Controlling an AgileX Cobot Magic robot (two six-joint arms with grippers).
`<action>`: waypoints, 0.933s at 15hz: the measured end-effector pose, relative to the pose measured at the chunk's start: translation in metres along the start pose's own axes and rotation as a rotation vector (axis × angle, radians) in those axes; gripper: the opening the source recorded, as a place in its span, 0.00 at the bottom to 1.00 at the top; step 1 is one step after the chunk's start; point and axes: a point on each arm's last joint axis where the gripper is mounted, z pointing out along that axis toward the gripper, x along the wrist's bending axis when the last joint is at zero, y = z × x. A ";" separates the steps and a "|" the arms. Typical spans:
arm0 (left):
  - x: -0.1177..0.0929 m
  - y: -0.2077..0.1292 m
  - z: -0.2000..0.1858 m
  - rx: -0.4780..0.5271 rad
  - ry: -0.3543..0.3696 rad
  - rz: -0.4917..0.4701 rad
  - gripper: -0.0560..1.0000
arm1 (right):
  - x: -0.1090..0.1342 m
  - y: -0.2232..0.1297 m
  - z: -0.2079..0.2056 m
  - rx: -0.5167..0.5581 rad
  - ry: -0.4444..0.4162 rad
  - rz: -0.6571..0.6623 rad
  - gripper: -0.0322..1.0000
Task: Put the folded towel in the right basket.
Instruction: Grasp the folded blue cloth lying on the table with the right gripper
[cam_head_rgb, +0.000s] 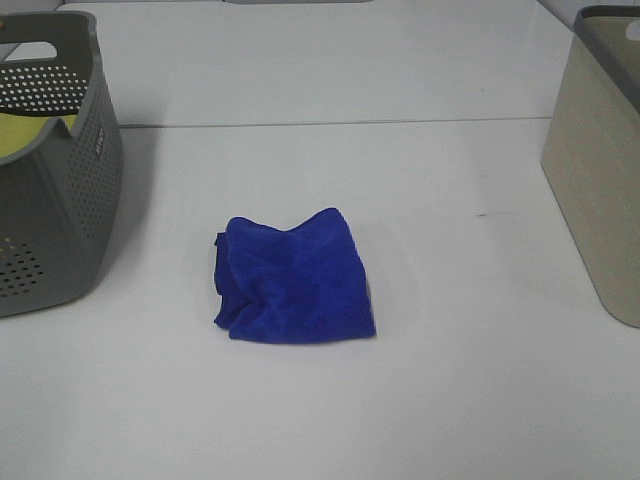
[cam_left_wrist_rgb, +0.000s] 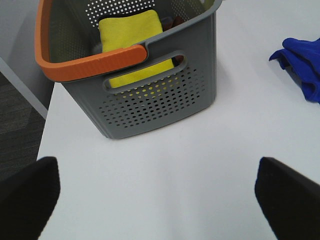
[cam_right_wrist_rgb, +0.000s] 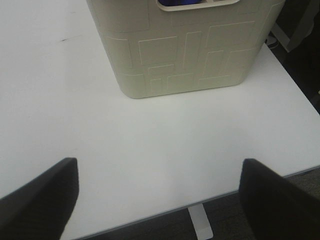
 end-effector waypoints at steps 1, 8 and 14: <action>0.000 0.000 0.000 0.000 0.000 0.000 0.99 | 0.000 0.000 0.000 0.000 0.000 0.000 0.85; 0.000 0.000 0.000 0.000 0.000 0.000 0.99 | 0.001 0.000 0.000 0.001 0.008 0.004 0.85; 0.000 0.000 0.000 0.000 0.000 0.000 0.99 | 0.002 0.000 0.000 0.002 0.018 0.009 0.85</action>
